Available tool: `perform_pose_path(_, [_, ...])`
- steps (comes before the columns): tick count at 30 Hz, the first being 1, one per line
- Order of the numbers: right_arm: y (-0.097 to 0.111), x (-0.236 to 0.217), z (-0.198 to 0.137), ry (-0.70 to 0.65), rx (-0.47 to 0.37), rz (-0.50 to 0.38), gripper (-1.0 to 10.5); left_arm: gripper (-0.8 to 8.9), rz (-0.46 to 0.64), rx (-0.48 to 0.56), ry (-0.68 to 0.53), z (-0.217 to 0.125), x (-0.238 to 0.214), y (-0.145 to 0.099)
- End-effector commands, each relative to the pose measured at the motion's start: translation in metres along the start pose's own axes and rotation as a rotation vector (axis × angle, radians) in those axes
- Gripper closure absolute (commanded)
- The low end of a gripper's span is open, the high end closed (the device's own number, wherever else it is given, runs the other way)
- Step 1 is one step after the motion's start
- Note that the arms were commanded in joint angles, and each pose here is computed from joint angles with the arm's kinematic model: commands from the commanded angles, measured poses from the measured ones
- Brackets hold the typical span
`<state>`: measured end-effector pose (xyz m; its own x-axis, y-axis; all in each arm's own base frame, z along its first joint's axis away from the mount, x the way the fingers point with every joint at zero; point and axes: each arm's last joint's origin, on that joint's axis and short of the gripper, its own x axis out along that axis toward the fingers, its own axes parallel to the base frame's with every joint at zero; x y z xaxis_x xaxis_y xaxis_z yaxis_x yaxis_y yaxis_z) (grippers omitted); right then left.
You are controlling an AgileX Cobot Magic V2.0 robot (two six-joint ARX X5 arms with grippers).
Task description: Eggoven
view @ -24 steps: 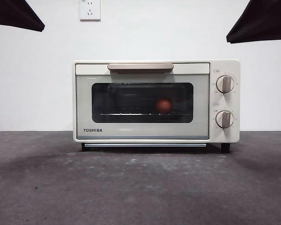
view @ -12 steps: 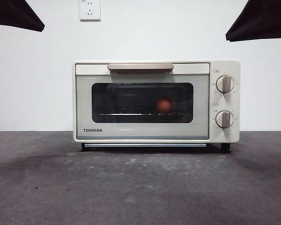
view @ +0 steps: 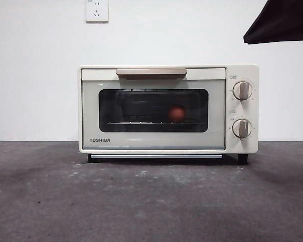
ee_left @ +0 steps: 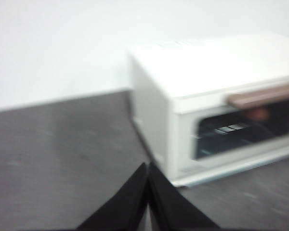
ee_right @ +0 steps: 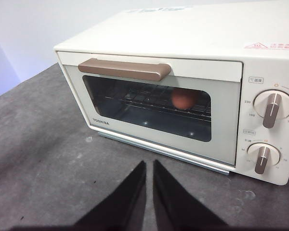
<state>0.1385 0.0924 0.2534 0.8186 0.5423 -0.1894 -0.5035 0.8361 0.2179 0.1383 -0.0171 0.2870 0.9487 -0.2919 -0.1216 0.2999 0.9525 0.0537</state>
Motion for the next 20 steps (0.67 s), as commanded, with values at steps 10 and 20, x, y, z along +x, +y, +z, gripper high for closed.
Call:
perform_pose_path(10, [0.002,0.000,0.002,-0.011,0.001,0.007,9.4,8.06,0.122,0.054,-0.092,-0.091,-0.023,-0.004])
perform_pose_path(20, [0.002,0.000,0.002,-0.012,0.001,0.007,9.4,8.06,0.111,0.028,0.015,-0.131,-0.027,-0.009])
